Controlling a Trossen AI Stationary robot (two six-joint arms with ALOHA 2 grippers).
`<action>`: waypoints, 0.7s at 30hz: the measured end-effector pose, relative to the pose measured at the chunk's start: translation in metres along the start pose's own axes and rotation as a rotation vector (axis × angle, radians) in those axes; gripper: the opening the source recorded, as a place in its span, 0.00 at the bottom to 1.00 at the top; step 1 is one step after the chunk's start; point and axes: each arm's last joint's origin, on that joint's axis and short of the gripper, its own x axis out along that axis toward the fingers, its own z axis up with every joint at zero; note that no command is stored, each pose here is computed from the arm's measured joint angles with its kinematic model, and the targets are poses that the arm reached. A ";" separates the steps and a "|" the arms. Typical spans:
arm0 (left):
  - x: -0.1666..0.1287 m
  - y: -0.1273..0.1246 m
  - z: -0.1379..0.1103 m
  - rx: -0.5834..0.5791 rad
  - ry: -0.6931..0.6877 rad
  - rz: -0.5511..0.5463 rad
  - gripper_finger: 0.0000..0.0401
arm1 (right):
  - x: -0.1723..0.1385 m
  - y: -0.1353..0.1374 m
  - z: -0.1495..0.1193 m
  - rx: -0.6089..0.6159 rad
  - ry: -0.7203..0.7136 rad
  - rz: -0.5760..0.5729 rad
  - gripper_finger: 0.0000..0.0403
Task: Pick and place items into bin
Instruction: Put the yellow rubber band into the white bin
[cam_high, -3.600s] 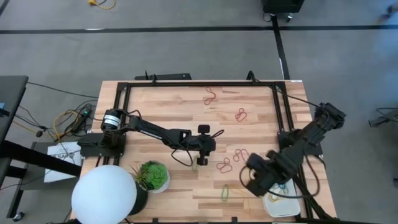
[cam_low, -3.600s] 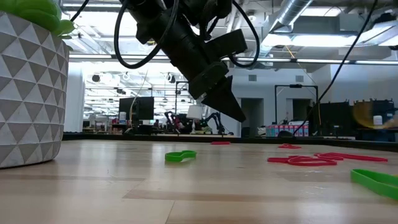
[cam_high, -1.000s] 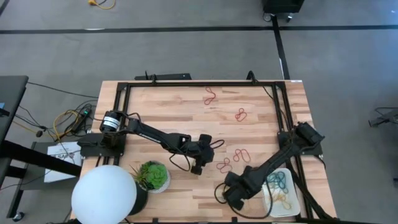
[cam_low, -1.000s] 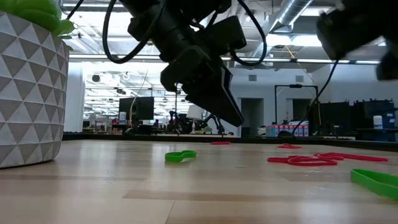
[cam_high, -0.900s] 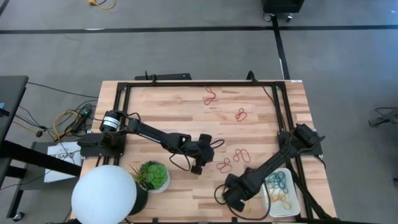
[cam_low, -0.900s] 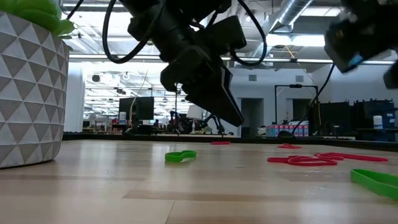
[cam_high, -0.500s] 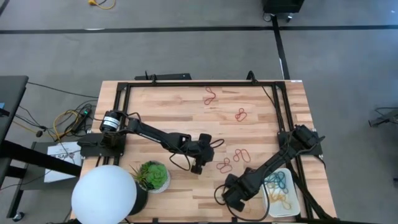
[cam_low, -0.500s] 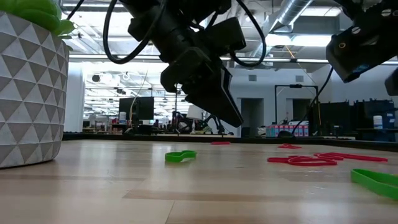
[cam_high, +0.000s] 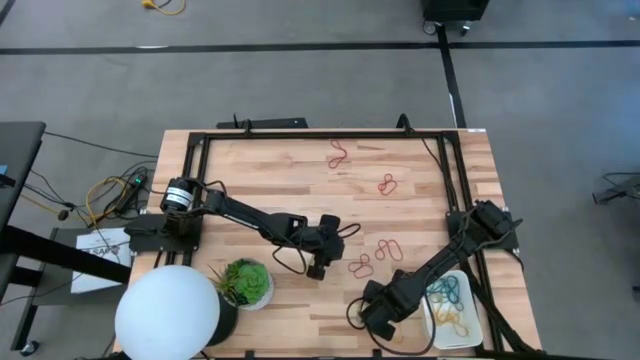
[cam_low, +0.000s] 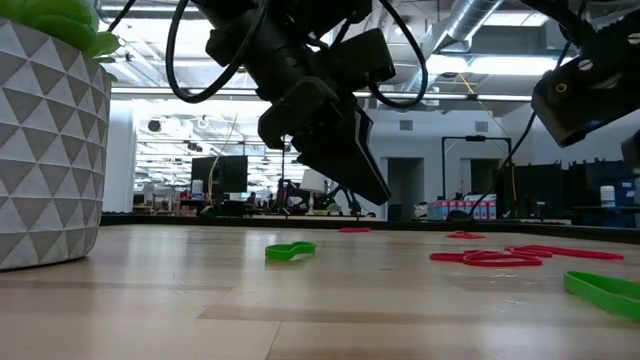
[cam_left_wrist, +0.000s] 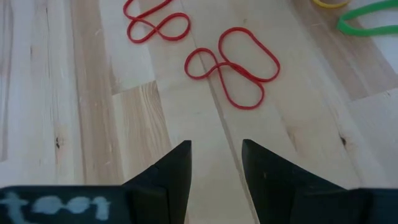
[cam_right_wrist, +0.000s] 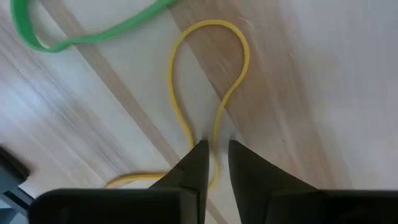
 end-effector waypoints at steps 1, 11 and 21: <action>0.000 0.000 0.000 0.000 0.000 0.000 0.33 | 0.000 0.000 0.000 -0.007 -0.003 -0.002 0.10; 0.000 0.000 0.000 0.000 0.002 0.002 0.33 | -0.013 0.002 0.002 -0.028 0.039 0.028 0.01; 0.000 0.000 -0.001 0.001 0.006 0.003 0.33 | -0.119 -0.014 -0.040 0.093 0.166 -0.039 0.00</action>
